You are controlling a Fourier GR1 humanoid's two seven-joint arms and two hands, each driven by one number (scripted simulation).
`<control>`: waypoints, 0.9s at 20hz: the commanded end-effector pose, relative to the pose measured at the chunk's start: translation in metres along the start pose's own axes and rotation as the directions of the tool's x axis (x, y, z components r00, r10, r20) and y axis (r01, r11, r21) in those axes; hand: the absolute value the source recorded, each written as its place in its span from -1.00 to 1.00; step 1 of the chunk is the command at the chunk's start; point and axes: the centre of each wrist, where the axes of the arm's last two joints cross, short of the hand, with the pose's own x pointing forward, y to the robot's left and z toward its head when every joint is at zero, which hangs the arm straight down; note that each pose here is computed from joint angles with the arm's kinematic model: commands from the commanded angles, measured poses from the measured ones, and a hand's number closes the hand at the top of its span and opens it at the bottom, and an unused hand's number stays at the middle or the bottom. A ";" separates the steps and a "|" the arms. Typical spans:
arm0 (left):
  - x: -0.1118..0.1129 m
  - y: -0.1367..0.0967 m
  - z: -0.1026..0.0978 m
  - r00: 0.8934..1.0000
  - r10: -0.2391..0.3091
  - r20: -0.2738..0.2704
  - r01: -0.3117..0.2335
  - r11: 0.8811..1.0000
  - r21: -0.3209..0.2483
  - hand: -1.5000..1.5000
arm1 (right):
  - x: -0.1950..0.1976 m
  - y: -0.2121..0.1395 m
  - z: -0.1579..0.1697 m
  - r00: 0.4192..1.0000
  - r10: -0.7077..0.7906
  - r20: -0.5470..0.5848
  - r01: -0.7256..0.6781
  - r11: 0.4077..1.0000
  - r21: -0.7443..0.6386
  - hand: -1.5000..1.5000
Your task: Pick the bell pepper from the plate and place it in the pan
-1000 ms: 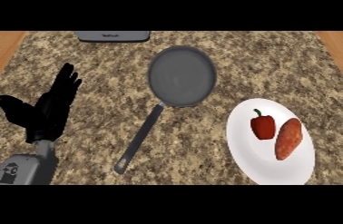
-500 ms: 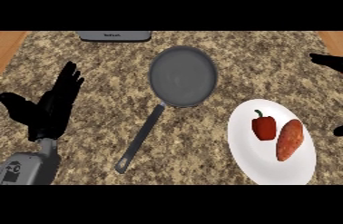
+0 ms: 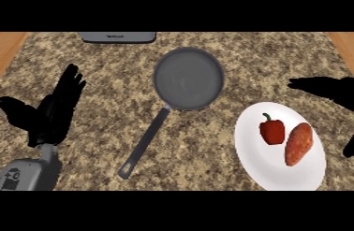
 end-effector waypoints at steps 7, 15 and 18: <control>0.001 0.005 0.007 1.000 0.018 -0.017 -0.018 1.000 0.003 0.00 | 0.043 0.017 -0.015 0.967 0.240 -0.082 -0.236 0.970 0.054 -1.00; 0.017 0.007 0.001 1.000 0.001 -0.009 -0.001 1.000 0.015 0.00 | 0.074 0.011 -0.009 0.969 0.234 -0.073 -0.235 0.972 0.000 -1.00; -0.006 0.005 0.002 1.000 -0.006 0.004 0.006 1.000 -0.002 0.00 | 0.077 0.008 -0.022 0.974 0.216 -0.062 -0.215 0.976 0.020 -1.00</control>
